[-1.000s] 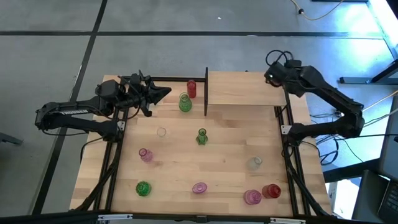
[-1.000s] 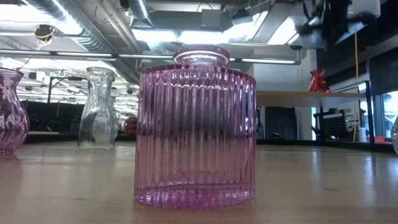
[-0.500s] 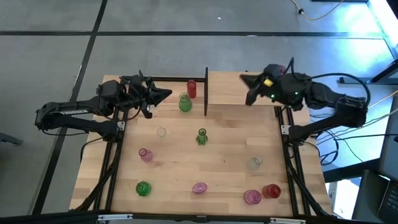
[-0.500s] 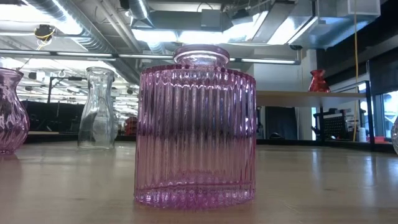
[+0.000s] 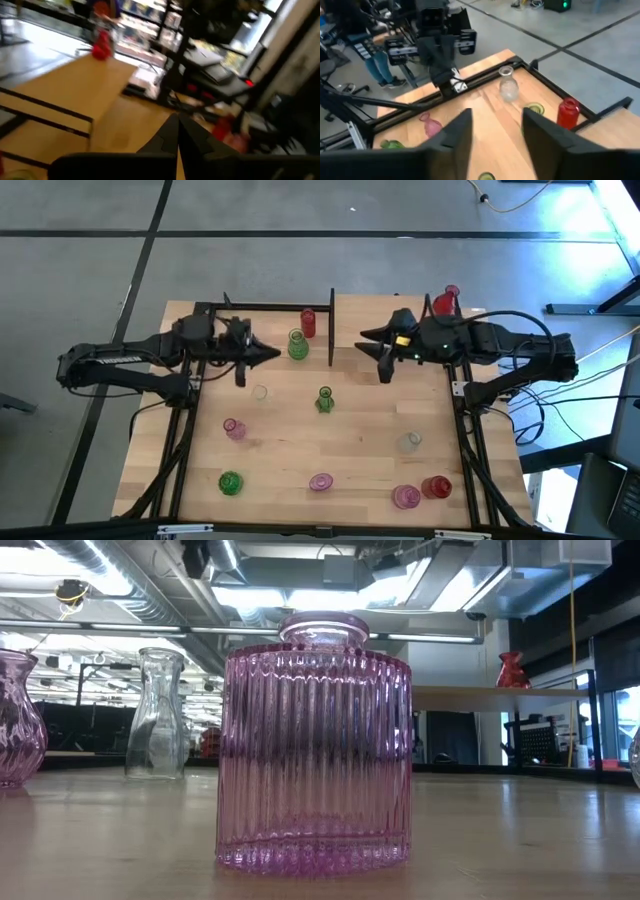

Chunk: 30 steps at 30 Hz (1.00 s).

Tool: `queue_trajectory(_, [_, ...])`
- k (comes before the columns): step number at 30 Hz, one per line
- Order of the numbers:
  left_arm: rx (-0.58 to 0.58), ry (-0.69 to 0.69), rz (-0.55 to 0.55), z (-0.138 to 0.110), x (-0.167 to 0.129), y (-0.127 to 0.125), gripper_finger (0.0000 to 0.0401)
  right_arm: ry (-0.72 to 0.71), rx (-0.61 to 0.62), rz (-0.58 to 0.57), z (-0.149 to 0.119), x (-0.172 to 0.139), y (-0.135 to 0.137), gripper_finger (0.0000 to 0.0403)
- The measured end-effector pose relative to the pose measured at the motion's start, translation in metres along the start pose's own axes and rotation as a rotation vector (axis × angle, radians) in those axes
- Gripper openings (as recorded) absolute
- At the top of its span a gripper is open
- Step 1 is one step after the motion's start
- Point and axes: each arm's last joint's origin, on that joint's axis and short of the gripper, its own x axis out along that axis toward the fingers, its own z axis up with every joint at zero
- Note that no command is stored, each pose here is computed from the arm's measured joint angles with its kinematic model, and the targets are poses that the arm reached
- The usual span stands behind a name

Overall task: Sort vases onto shelf
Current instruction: Put the middle left transparent vase on the shelf

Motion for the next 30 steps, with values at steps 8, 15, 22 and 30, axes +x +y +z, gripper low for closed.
queue_trajectory(8, [-0.009,0.289,-0.136,-0.028,-0.003,-0.013,0.0,0.075,-0.053,-0.082,-0.009,0.0,-0.005,0.0254])
queue_trajectory(15, [-0.007,0.427,0.039,-0.043,-0.011,-0.008,0.0064,0.108,-0.078,-0.106,-0.012,0.0,-0.007,0.0238])
queue_trajectory(22, [-0.162,0.588,0.281,-0.061,-0.002,0.013,0.0134,0.12,-0.088,-0.106,-0.013,0.0,-0.008,0.0219])
queue_trajectory(30, [-0.22,0.755,0.322,-0.063,0.013,0.022,0.0122,0.128,-0.127,-0.108,-0.012,0.0,-0.011,0.0216])
